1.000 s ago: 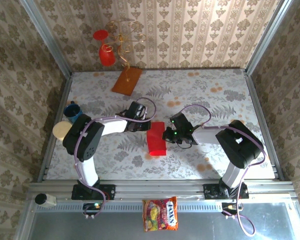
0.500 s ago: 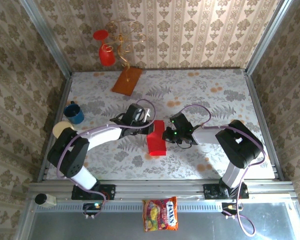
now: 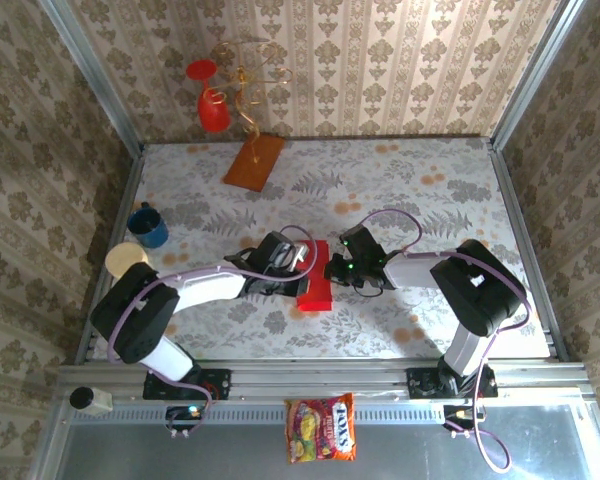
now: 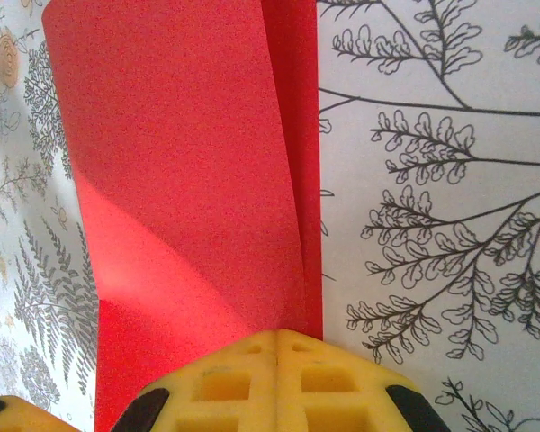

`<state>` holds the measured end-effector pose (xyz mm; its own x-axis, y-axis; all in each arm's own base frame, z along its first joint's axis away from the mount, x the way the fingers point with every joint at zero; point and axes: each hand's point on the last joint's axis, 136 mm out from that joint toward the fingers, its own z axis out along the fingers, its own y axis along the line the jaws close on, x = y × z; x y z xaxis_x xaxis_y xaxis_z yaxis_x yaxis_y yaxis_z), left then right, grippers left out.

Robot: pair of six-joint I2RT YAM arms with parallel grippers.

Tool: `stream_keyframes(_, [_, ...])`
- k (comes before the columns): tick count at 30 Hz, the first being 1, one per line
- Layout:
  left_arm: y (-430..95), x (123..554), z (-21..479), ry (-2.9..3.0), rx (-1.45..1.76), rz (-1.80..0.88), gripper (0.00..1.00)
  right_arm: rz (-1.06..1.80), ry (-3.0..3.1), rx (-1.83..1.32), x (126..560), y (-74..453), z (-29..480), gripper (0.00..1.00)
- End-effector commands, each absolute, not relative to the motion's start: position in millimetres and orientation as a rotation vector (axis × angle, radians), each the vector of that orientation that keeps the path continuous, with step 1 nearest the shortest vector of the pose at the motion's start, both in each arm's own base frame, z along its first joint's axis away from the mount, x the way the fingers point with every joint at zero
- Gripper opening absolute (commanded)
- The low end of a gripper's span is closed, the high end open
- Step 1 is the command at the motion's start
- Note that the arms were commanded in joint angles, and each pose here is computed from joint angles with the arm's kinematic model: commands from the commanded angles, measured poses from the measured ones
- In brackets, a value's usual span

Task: Fold a paper plane with a square sheet of paper (pick it up from the middle)
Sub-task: First fold in half a square sheet of paper at the center of the table.

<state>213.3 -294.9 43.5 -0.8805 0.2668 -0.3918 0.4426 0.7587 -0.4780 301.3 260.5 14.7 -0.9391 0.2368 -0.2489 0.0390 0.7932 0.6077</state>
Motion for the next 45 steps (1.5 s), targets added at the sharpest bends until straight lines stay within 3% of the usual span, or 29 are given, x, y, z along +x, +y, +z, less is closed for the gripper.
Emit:
stream_keyframes(1, [-288, 206, 36, 2.682, 0.529, -0.817, 0.02, 0.729, 2.84, 0.289, 269, 235, -32, 0.0])
stream_keyframes(10, [-273, 198, 12, 2.737, 0.517, -0.748, 0.0, 0.732, 2.842, 0.294, 267, 234, -33, 0.0])
stream_keyframes(23, [-290, 201, 65, 2.623, 0.528, -0.874, 0.01, 0.722, 2.848, 0.299, 265, 232, -35, 0.0])
stream_keyframes(39, [-271, 175, 17, 2.737, 0.486, -0.822, 0.0, 0.723, 2.846, 0.3, 264, 231, -35, 0.0])
stream_keyframes(45, [-275, 184, 29, 2.709, 0.506, -0.814, 0.0, 0.722, 2.851, 0.299, 263, 231, -36, 0.0])
